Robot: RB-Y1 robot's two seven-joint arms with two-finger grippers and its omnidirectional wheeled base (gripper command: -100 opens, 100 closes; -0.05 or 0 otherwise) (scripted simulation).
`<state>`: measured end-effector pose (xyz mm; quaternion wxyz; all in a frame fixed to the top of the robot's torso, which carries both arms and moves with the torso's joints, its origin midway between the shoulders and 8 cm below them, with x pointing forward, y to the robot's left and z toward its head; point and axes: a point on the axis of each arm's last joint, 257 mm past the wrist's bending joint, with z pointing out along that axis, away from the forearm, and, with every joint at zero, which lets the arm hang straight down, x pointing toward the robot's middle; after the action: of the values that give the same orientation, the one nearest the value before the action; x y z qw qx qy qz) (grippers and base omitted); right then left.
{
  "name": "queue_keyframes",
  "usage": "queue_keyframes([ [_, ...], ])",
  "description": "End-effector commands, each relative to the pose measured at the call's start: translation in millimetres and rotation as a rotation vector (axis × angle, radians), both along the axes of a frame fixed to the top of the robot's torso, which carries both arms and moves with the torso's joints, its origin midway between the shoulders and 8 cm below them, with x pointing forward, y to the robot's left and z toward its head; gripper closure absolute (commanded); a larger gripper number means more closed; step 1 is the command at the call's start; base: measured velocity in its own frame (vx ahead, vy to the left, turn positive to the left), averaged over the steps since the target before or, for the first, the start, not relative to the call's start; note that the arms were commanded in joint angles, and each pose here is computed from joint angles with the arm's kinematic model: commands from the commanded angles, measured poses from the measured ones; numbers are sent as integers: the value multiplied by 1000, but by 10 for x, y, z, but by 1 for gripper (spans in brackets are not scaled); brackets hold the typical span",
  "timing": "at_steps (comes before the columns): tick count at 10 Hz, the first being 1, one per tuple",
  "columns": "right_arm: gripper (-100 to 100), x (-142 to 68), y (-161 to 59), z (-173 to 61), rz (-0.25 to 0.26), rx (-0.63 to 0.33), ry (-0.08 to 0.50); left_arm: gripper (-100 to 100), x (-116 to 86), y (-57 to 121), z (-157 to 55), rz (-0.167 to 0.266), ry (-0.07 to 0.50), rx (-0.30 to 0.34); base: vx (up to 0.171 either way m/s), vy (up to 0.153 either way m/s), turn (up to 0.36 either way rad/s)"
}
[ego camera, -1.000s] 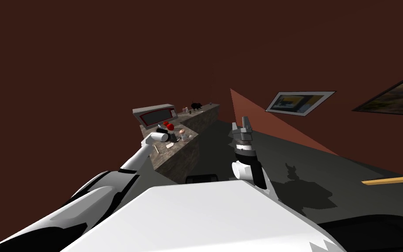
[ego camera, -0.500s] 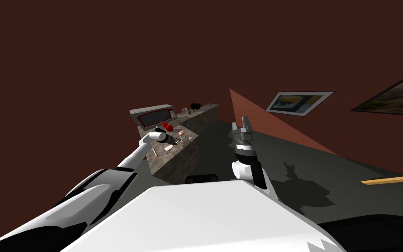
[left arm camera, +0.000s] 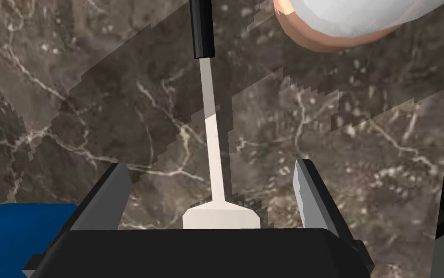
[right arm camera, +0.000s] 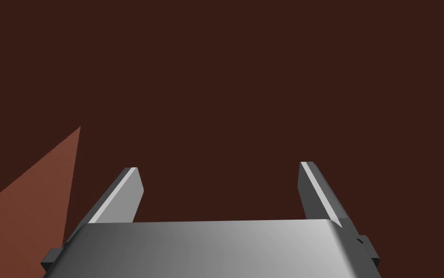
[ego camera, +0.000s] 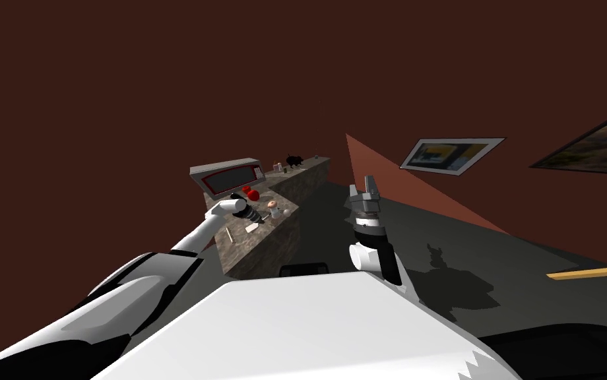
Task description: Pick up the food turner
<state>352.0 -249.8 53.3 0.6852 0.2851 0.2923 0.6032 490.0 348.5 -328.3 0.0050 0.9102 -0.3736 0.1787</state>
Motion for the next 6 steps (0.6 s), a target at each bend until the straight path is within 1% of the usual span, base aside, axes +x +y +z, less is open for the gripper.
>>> queue_keyframes([
  [1,0,0,0,0,0,0,0,-100,-97,1,-51,25,45,-26,10,-17,41],
  [2,0,0,0,0,0,0,0,-100,-51,3,-26,16,28,-16,5,-5,9],
  [3,0,0,0,0,0,0,0,0,-60,4,-32,19,33,-18,0,0,0],
  [4,0,0,0,0,0,0,0,-100,232,-107,76,20,-36,-25,-20,19,-18],
  [5,0,0,0,0,0,0,0,-100,283,-93,110,29,-36,-27,-28,27,-36],
  [6,0,0,0,0,0,0,0,-100,250,-46,56,43,-21,-27,-15,12,15],
])
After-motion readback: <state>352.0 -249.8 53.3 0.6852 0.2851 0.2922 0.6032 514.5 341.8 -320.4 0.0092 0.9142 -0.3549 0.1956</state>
